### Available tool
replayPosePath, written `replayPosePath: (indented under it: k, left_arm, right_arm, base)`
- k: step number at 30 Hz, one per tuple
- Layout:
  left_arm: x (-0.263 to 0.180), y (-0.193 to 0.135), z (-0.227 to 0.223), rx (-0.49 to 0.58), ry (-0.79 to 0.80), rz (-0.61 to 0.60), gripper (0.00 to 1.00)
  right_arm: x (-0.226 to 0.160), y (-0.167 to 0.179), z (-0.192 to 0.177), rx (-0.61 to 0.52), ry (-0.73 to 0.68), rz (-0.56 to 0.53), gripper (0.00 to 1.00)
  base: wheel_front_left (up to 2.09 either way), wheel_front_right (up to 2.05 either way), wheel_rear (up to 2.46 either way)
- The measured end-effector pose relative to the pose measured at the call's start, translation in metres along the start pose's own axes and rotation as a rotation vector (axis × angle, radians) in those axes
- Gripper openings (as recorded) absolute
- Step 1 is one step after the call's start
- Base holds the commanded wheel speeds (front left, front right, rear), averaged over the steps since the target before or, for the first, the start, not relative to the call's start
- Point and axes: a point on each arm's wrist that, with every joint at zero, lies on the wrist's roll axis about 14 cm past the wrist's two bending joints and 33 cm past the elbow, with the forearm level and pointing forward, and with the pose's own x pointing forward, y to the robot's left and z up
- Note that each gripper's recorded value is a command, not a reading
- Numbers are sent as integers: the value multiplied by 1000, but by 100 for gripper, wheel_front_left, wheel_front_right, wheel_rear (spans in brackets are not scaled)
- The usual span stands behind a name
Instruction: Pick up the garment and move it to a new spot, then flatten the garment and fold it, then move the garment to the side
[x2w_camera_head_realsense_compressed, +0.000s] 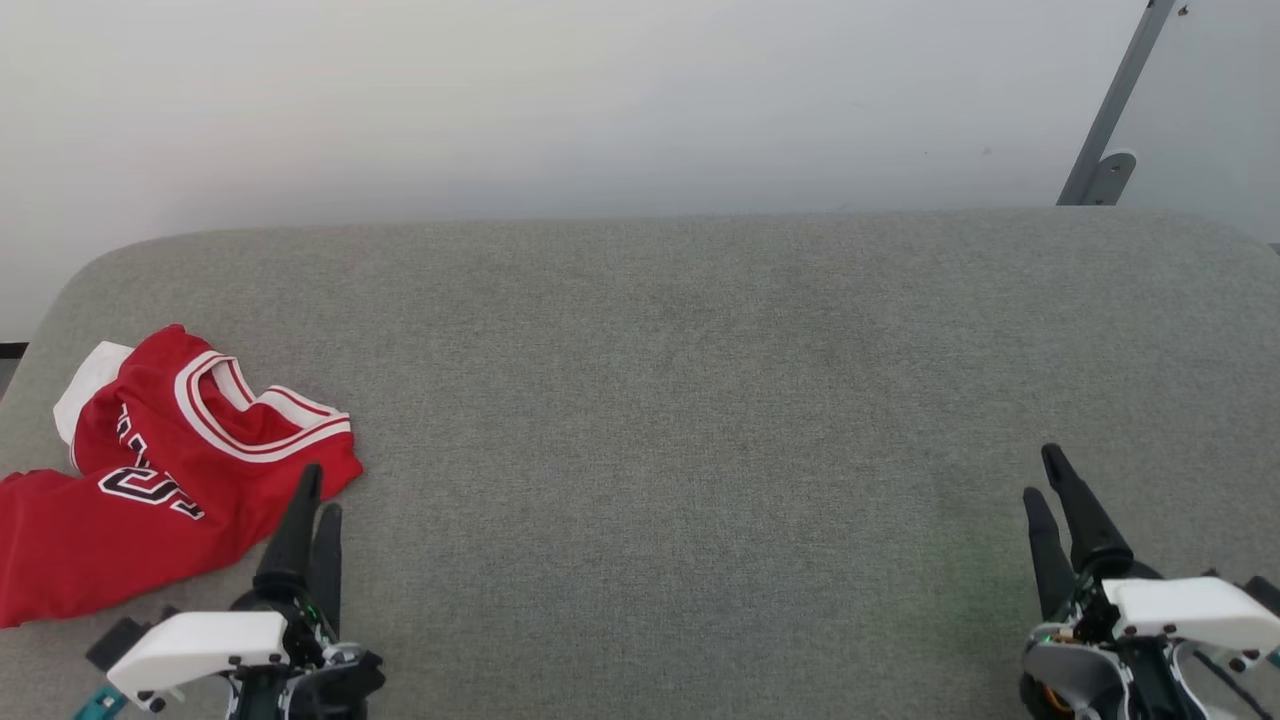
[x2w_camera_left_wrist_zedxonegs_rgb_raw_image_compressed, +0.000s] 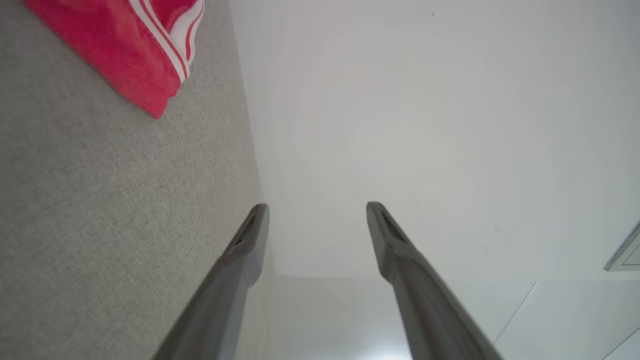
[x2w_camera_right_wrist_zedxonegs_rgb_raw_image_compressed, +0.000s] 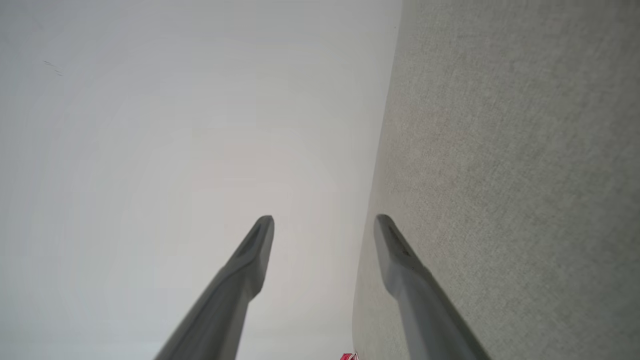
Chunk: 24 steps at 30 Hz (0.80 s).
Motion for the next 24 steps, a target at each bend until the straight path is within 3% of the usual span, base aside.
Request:
replayPosePath:
  k: [12,24]
  left_arm:
    - [11,-14,7,161,-25,-29,100]
    - [17,-26,17,389,-58,-51,100]
  right_arm:
    - [16,17,4,-106,-4,31,100]
    - [30,32,1,-320,12,61,100]
  base:
    - [0,0,0]
    - [0,0,0]
